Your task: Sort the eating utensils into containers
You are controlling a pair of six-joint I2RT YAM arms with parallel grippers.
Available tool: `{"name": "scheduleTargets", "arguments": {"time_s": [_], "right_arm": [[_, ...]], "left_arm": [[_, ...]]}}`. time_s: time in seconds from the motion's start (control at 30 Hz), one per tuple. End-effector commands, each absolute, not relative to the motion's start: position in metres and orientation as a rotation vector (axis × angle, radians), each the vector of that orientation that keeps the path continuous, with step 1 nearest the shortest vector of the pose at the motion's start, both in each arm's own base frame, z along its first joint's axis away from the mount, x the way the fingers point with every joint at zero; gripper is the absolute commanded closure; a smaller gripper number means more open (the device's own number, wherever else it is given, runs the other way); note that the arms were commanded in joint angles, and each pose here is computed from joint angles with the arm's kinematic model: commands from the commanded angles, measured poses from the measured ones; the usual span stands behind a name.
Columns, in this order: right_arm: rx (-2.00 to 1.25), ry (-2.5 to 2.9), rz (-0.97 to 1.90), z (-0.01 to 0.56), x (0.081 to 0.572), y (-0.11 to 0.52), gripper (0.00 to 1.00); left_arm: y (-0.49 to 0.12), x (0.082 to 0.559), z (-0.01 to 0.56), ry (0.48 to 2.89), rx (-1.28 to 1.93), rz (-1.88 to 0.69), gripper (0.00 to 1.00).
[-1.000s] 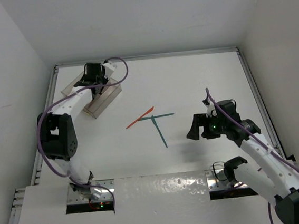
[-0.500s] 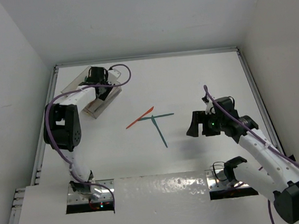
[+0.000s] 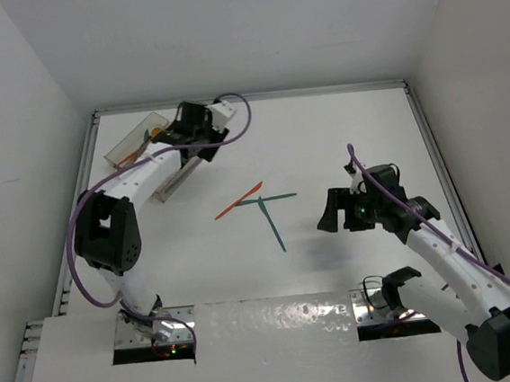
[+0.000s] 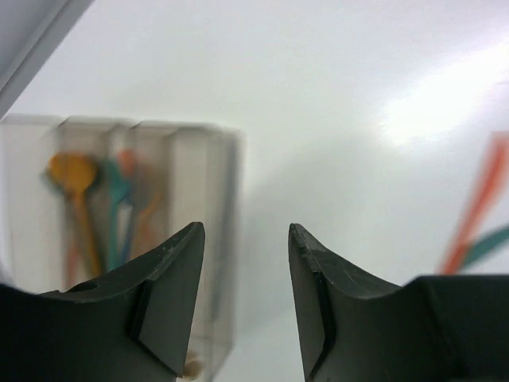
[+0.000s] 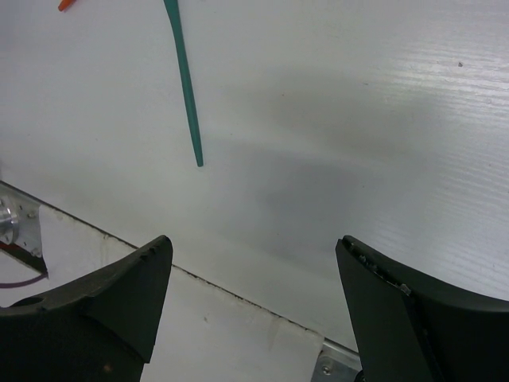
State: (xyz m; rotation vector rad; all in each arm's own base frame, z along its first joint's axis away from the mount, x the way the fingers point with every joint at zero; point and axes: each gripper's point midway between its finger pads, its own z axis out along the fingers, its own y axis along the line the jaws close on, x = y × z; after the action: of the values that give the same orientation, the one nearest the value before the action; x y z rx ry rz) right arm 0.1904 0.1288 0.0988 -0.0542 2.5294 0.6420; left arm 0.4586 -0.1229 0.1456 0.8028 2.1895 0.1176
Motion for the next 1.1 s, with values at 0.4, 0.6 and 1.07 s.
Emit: {"name": "scheduleTargets", "arguments": {"time_s": [0.4, 0.6, 1.07], "right_arm": [[-0.021, 2.46, 0.689, 0.113, 0.194, 0.134, 0.17], [-0.005, 2.454, 0.694, 0.112, 0.193, 0.134, 0.17], [0.0, 2.456, 0.708, 0.109, 0.192, 0.135, 0.17]], "left_arm": [[-0.228, 0.367, 0.073, 2.383, 1.054, -0.285, 0.55], [-0.212, 0.338, 0.052, 2.489, 1.103, -0.259, 0.55], [-0.198, 0.322, 0.012, 2.611, 1.117, -0.178, 0.58]]}}
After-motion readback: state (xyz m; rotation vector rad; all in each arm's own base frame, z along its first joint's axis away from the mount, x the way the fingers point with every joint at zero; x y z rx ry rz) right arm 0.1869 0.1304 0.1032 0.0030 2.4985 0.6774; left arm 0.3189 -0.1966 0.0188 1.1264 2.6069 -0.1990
